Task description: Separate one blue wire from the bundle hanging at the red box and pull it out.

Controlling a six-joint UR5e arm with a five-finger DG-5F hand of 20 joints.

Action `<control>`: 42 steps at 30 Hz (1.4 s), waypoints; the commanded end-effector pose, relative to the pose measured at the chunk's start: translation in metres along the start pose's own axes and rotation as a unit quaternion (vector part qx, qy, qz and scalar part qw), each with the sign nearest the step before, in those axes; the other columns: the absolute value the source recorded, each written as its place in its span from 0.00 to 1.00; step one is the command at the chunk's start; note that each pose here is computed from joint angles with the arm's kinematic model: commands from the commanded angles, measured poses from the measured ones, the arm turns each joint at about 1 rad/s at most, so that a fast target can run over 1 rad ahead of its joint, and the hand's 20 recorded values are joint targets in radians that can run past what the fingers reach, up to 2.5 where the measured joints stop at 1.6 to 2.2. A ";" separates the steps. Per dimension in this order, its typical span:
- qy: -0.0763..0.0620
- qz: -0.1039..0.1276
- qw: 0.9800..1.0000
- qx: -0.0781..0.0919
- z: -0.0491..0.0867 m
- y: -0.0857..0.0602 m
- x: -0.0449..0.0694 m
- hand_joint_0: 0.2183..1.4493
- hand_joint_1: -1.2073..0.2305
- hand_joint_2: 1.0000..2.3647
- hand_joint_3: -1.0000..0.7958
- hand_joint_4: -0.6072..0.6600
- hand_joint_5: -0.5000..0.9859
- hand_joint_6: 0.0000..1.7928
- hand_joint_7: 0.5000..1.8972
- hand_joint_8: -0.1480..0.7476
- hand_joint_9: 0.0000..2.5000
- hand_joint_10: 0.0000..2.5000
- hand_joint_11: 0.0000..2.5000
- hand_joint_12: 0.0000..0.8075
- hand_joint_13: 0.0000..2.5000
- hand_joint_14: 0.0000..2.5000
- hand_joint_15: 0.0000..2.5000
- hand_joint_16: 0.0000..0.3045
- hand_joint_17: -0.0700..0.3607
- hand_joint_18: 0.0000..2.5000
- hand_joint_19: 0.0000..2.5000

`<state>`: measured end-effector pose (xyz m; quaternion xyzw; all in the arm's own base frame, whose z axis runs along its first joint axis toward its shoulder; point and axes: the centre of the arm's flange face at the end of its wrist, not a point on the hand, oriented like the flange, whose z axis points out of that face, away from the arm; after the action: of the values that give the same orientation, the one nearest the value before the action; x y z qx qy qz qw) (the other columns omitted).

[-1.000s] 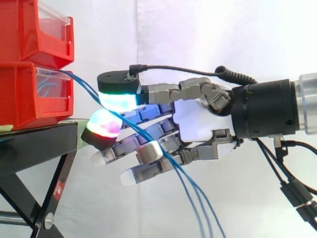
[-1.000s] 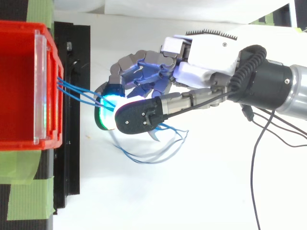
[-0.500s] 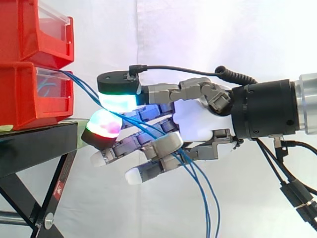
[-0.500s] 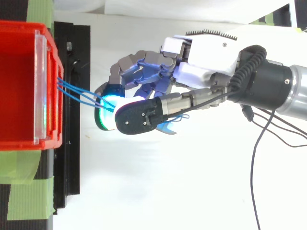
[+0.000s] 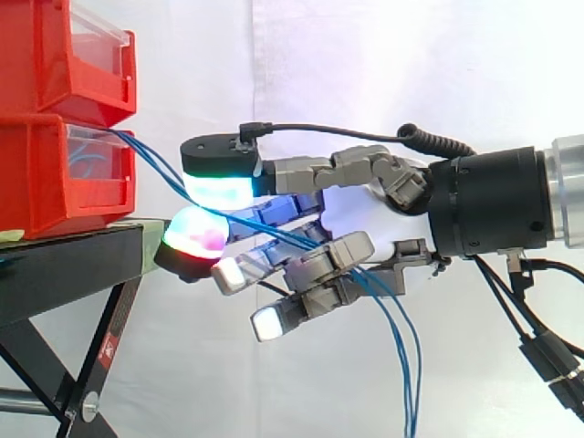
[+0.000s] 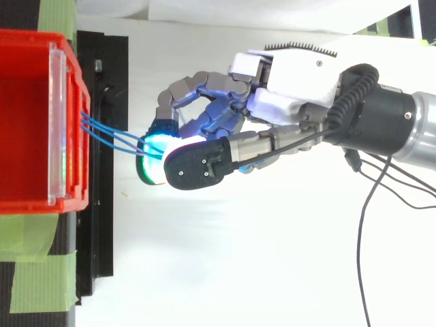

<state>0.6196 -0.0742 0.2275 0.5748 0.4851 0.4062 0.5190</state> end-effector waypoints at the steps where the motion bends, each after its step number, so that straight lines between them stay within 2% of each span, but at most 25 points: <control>1: 0.001 0.000 1.000 0.001 0.000 -0.001 0.001 0.34 0.39 0.03 0.48 0.65 0.19 0.46 0.41 0.55 0.42 0.00 0.50 0.42 0.51 0.42 0.54 0.16 0.41 0.35 0.31; 3: 0.000 0.000 1.000 0.001 0.000 -0.001 0.000 0.33 0.39 0.03 0.48 0.65 0.19 0.46 0.41 0.56 0.44 0.00 0.59 0.42 0.51 0.42 0.55 0.16 0.41 0.35 0.31; 4: -0.001 0.000 1.000 0.001 0.000 -0.001 -0.001 0.33 0.39 0.03 0.48 0.65 0.19 0.46 0.41 0.56 0.44 0.01 0.61 0.42 0.51 0.42 0.55 0.16 0.41 0.35 0.31; 7: -0.002 0.000 1.000 0.000 0.000 0.000 -0.002 0.33 0.40 0.03 0.48 0.65 0.19 0.46 0.41 0.56 0.44 0.04 0.61 0.42 0.51 0.42 0.55 0.16 0.41 0.34 0.32; 10: -0.002 0.001 1.000 0.000 0.000 0.000 -0.003 0.33 0.40 0.03 0.48 0.65 0.19 0.46 0.40 0.56 0.43 0.14 0.60 0.42 0.50 0.43 0.56 0.16 0.42 0.34 0.32; 20: -0.002 0.001 1.000 0.006 -0.002 0.001 -0.003 0.33 0.39 0.03 0.48 0.65 0.19 0.46 0.40 0.55 0.42 0.13 0.61 0.43 0.50 0.41 0.56 0.16 0.42 0.34 0.31; 22: -0.002 0.002 1.000 0.005 -0.001 0.003 -0.003 0.33 0.38 0.03 0.48 0.64 0.19 0.46 0.38 0.55 0.41 0.19 0.62 0.43 0.50 0.41 0.56 0.16 0.42 0.34 0.31; 28: -0.004 0.003 1.000 -0.005 -0.004 0.023 -0.006 0.34 0.35 0.02 0.48 0.63 0.19 0.46 0.36 0.55 0.39 0.26 0.60 0.42 0.49 0.42 0.56 0.16 0.41 0.34 0.31; 29: -0.005 0.003 1.000 -0.003 -0.010 0.032 -0.009 0.34 0.35 0.03 0.48 0.63 0.19 0.46 0.36 0.54 0.38 0.26 0.60 0.43 0.49 0.42 0.56 0.16 0.41 0.33 0.31; 36: -0.006 -0.009 1.000 -0.006 -0.026 0.061 -0.016 0.34 0.35 0.03 0.48 0.63 0.19 0.46 0.38 0.56 0.38 0.26 0.59 0.43 0.49 0.43 0.55 0.16 0.41 0.33 0.31; 37: -0.008 -0.018 1.000 -0.008 -0.030 0.068 -0.017 0.34 0.35 0.03 0.48 0.63 0.19 0.46 0.38 0.55 0.38 0.26 0.60 0.43 0.49 0.42 0.55 0.16 0.41 0.33 0.31; 38: -0.008 -0.022 1.000 -0.008 -0.031 0.070 -0.018 0.34 0.35 0.03 0.48 0.63 0.19 0.46 0.38 0.55 0.38 0.26 0.59 0.42 0.49 0.42 0.56 0.16 0.41 0.33 0.31; 40: -0.023 -0.038 0.999 -0.007 -0.033 0.072 -0.023 0.34 0.35 0.02 0.48 0.63 0.19 0.46 0.38 0.55 0.38 0.25 0.60 0.43 0.49 0.41 0.56 0.16 0.41 0.33 0.31; 42: -0.028 -0.039 0.999 -0.006 -0.033 0.072 -0.024 0.34 0.35 0.03 0.48 0.63 0.19 0.46 0.38 0.54 0.38 0.25 0.61 0.43 0.48 0.40 0.56 0.16 0.41 0.33 0.31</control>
<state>0.5950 -0.0874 0.3009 0.5636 0.4901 0.3839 0.5429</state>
